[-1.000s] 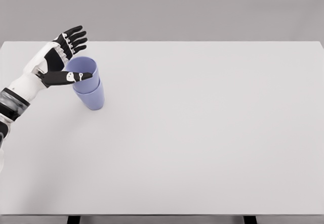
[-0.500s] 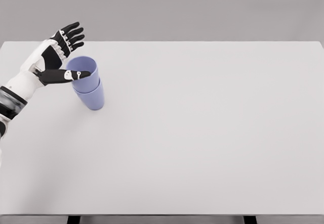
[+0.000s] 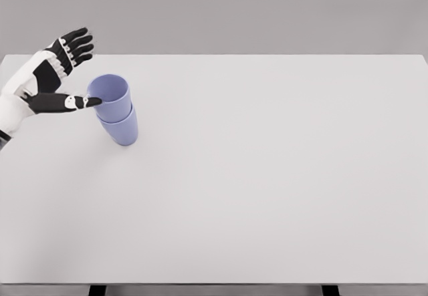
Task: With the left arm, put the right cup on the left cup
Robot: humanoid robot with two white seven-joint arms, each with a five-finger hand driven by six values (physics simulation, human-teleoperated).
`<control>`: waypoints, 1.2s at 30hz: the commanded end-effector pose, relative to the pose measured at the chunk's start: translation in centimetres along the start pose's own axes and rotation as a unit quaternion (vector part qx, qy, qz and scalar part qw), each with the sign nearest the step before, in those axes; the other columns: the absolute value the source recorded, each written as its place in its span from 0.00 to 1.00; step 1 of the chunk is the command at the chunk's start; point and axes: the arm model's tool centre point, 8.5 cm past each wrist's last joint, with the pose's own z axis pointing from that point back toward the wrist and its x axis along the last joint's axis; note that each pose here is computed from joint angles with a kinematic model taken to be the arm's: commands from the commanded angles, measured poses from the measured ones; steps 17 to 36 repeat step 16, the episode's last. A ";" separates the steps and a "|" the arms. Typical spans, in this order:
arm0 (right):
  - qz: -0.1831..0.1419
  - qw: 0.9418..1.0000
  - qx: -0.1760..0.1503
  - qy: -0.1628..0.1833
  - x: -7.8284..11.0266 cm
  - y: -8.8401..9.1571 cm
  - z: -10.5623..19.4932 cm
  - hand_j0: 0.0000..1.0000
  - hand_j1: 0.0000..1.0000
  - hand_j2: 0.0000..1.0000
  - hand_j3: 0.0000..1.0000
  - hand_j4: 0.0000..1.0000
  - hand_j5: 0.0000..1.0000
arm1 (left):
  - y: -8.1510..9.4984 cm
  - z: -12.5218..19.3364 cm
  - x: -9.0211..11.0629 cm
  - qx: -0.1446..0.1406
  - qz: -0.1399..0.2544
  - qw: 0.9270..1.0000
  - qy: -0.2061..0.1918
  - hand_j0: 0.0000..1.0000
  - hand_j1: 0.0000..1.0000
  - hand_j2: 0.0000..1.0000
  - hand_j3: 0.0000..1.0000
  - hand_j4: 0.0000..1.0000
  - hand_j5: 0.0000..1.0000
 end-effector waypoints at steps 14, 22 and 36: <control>0.000 1.000 0.000 0.000 0.0 0.0 0.0 1.00 1.00 1.00 1.00 1.00 1.00 | 2.0 2.8 0.1 0.014 -0.028 0.999 0.032 1.00 1.00 1.00 1.00 1.00 1.00; 0.000 1.000 0.000 0.000 0.0 0.0 0.0 1.00 1.00 1.00 1.00 1.00 1.00 | 1.8 2.8 0.0 0.013 -0.026 0.999 0.032 1.00 1.00 1.00 1.00 1.00 1.00; 0.000 1.000 0.000 0.000 0.0 0.0 0.0 1.00 1.00 1.00 1.00 1.00 1.00 | 1.8 2.8 0.0 0.013 -0.026 0.999 0.032 1.00 1.00 1.00 1.00 1.00 1.00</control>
